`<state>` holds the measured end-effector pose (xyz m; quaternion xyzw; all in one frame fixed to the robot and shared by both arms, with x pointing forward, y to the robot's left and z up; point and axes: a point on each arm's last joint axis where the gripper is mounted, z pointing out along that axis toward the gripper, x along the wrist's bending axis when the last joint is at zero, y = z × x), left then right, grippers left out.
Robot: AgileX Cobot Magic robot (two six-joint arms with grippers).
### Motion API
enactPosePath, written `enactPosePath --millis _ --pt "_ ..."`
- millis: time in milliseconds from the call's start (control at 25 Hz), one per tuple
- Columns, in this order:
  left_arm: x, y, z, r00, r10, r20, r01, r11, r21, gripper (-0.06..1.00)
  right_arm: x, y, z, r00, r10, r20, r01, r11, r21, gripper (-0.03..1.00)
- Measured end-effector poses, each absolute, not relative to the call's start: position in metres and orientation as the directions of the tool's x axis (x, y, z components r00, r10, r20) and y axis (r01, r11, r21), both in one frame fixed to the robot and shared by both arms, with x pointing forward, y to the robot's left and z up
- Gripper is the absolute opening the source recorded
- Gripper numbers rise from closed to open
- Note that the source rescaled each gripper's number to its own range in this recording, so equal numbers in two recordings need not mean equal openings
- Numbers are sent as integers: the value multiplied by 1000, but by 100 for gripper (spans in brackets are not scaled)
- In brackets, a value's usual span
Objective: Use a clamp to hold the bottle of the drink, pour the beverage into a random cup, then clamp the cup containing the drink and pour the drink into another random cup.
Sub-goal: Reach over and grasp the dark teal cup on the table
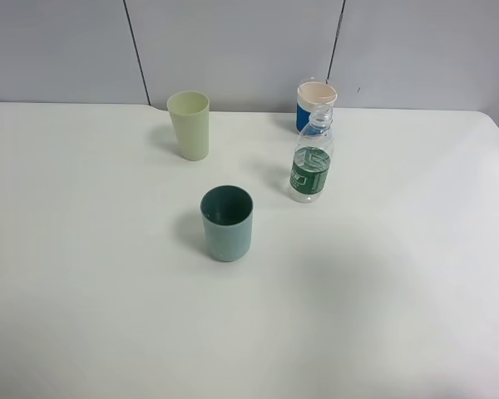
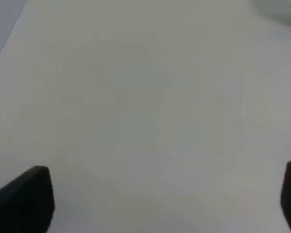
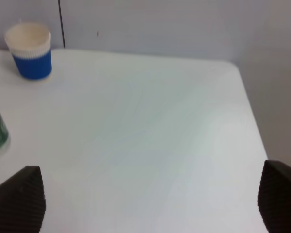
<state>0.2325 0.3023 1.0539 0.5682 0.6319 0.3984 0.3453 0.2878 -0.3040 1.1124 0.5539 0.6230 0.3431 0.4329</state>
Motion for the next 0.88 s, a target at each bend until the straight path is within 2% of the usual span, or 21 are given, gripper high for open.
enactPosePath --millis 200,400,600,880 --pt "232 302 1054 -116 993 16 443 37 896 81 292 -301 1087 -43 993 -112 491 118 863 70" --pt "232 302 1054 -116 993 16 443 37 896 81 290 -300 1078 -51 994 -99 534 111 838 70" --pt "232 302 1054 -116 993 16 443 37 896 81 273 -301 1069 -40 993 -109 474 115 873 70" --pt "232 302 1054 -116 993 16 443 37 896 81 239 -302 1071 -16 993 -114 291 114 950 70"
